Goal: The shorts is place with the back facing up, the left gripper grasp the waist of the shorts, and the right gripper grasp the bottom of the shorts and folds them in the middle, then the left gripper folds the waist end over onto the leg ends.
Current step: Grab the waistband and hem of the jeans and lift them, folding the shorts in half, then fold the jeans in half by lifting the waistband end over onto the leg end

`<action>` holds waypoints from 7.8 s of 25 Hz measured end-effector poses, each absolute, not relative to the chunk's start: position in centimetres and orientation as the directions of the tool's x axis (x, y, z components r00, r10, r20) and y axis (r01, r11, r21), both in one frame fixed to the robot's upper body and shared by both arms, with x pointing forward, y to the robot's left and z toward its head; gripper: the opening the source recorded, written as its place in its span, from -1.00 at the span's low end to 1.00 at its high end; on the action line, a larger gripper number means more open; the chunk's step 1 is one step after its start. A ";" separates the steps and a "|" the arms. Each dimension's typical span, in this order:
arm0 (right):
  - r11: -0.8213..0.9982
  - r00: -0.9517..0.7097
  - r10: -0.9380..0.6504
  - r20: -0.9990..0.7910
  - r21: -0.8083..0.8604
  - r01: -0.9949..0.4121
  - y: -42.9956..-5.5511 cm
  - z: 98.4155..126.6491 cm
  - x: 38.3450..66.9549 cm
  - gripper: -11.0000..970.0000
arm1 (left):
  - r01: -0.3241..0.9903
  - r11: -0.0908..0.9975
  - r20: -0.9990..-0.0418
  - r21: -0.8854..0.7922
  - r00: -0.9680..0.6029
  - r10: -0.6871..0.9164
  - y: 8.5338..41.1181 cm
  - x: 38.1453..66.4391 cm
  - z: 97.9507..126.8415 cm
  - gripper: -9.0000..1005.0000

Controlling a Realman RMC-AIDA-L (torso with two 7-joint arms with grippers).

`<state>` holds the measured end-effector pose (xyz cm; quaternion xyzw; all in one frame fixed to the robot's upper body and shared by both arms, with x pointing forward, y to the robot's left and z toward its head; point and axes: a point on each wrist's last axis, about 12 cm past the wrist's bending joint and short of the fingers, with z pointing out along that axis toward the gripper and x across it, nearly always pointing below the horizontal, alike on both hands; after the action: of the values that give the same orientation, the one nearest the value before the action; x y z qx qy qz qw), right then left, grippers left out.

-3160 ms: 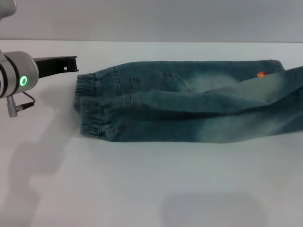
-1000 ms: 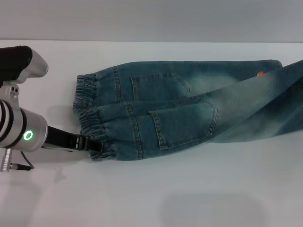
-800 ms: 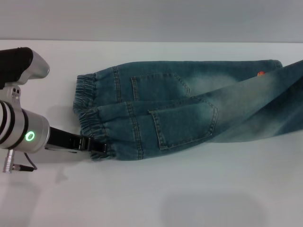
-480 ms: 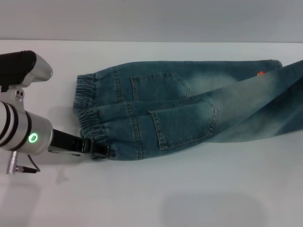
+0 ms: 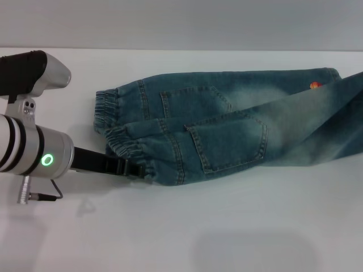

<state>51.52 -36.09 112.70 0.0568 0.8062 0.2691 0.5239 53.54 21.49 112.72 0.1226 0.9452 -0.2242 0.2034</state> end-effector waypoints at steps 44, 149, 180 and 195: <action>0.864 -0.315 0.407 -0.857 0.474 -0.173 -38.8 114.1 52.0 -0.98 | 0.333 0.821 -0.643 -0.465 -0.764 -0.054 23.2 58.3 115.0 -0.82; 0.843 -0.268 0.157 -0.950 0.271 -0.466 -33.2 106.9 54.9 0.51 | 0.277 0.919 -0.661 -0.279 -0.750 0.026 22.9 62.6 107.9 0.17; 0.903 -0.261 0.078 -0.962 0.179 -0.391 -33.0 106.1 56.6 -0.19 | 0.451 0.811 -0.806 -0.373 -0.590 -0.042 21.1 60.7 116.1 -0.84; 0.837 -0.360 0.011 -0.933 0.206 -0.507 -25.3 104.5 60.0 -0.97 | 0.562 0.754 -0.877 -0.340 -0.479 -0.039 18.9 59.4 120.7 -0.84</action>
<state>59.99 -25.27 104.47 -0.1571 0.7893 0.2384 0.5436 59.39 18.89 120.71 0.1632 0.8018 -0.3106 0.4837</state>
